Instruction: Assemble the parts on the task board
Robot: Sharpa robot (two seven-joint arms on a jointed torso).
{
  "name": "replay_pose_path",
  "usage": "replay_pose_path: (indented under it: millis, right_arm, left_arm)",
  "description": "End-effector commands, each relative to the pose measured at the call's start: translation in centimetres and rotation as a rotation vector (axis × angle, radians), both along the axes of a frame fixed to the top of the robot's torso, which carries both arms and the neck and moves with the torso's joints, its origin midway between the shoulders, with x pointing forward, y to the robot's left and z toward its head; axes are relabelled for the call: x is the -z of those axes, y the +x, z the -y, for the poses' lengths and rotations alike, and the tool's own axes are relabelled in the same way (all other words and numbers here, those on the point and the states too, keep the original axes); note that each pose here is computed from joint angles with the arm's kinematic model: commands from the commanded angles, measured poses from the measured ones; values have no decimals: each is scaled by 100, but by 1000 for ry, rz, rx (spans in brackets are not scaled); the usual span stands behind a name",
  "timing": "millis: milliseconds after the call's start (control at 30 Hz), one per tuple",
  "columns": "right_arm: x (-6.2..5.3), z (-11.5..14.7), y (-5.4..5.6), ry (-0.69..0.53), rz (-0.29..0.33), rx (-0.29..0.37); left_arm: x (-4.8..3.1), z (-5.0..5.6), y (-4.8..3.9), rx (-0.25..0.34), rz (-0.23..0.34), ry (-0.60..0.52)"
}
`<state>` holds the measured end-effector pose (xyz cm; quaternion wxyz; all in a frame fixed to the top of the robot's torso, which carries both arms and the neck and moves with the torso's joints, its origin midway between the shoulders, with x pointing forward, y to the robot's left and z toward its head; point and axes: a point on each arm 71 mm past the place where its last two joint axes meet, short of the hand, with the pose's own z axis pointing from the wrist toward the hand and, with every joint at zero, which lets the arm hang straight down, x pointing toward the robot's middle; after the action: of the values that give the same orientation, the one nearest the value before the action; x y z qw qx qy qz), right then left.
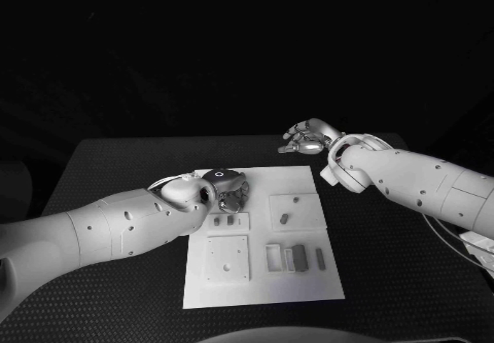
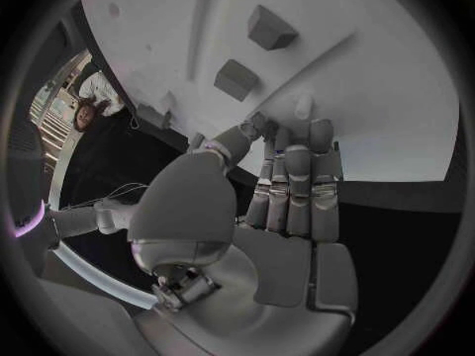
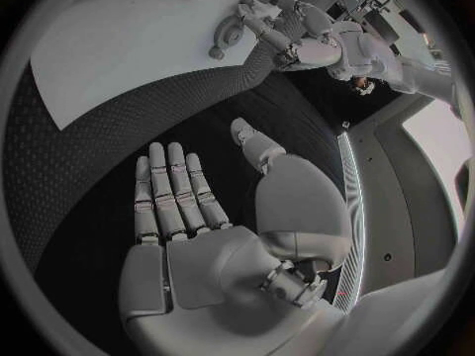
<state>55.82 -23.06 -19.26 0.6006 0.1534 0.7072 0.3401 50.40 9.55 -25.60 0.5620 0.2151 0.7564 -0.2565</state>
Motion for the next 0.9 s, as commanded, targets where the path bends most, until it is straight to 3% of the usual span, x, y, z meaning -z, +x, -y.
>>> replay_pose_path:
  millis: [33, 900]
  right_arm:
    - [1, -24, -8, 1, 0, -19]
    - [6, -30, -10, 1, -2, -21]
  left_arm:
    - [28, 12, -7, 3, -12, 21]
    - [51, 19, -11, 7, -18, 35]
